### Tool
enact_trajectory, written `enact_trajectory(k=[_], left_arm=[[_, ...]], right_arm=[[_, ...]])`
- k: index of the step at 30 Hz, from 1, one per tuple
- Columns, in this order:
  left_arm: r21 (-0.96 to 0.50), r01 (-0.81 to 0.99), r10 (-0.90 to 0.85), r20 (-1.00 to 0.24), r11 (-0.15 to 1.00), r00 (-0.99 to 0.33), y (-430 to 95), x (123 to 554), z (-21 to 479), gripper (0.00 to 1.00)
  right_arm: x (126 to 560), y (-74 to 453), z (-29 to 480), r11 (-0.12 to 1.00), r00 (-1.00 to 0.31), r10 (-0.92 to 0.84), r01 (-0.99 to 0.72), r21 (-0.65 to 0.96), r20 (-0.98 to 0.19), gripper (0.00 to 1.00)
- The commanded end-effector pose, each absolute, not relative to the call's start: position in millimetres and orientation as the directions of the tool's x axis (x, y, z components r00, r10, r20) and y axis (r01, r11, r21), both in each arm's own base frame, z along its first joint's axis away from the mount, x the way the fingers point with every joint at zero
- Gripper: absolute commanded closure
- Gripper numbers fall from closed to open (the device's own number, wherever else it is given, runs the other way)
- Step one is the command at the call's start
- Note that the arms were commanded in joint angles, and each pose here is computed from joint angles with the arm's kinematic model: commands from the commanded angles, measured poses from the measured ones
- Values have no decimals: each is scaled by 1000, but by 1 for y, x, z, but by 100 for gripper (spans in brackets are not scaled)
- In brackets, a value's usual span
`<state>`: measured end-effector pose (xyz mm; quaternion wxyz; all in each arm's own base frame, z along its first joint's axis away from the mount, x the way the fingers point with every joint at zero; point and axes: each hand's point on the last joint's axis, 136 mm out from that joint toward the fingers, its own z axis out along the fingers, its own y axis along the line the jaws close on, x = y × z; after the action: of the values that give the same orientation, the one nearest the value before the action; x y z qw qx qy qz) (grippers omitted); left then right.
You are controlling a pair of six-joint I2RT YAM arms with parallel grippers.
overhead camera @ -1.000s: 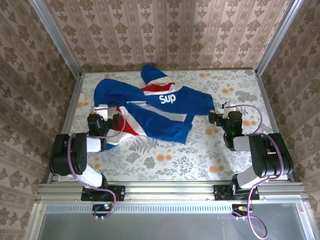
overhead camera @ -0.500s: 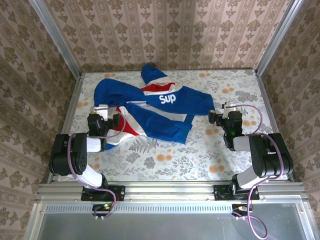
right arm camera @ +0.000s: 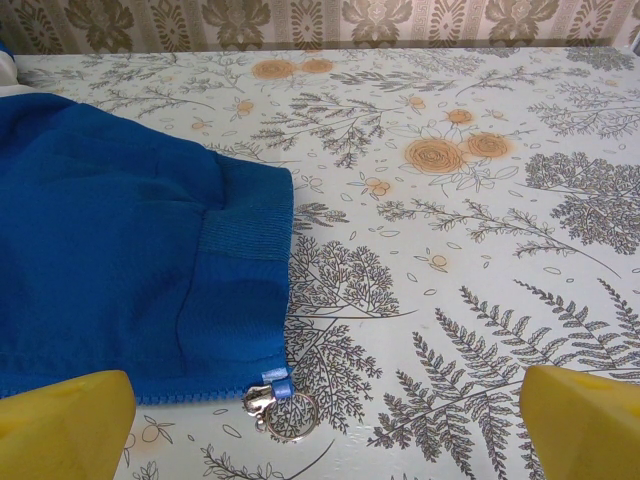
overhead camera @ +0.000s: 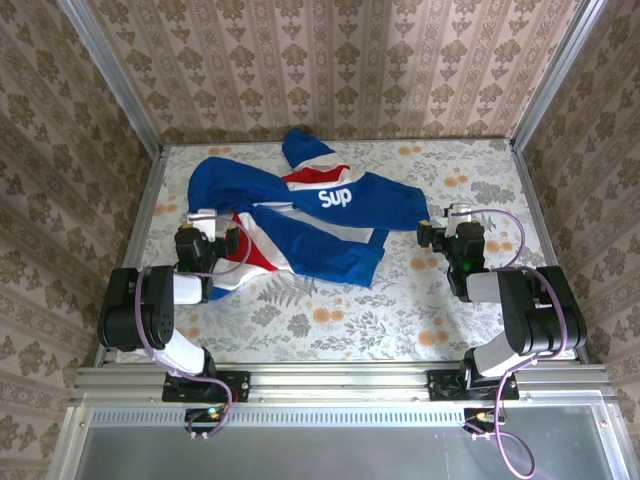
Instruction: Zip up the jacket
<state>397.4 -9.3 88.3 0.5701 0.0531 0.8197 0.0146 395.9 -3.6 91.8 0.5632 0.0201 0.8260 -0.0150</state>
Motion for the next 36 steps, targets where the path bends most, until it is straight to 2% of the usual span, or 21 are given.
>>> enact_trajectory(k=[1,18,22,26,29,34,36], left_arm=[[104,71,122,-939,992,-323,-10,400,96,0],[99,47,109,-938,994,-329,-5,401,96,0],[86,17,87,-945,996,-315,1,398,100,0],[92,15,93,-954,996,-286,0,392,113,1],[97,28,101,-954,995,-282,-4,384,125,6],[62,12,62,-916,998,-398,-12,382,138,13],[99,53,113,-899,994,-423,-28,380,141,16]], right_arm=[[400,-3,97,999,-349,22,42,8,-937,0],[400,-3,98,999,-347,27,42,13,-937,0],[400,5,109,1000,-368,8,-7,12,-930,0],[398,8,128,999,-414,30,1,32,-910,0],[399,15,134,998,-509,63,14,65,-859,3],[411,34,148,999,-615,39,-5,54,-787,10],[423,43,148,997,-656,50,-14,78,-753,12]])
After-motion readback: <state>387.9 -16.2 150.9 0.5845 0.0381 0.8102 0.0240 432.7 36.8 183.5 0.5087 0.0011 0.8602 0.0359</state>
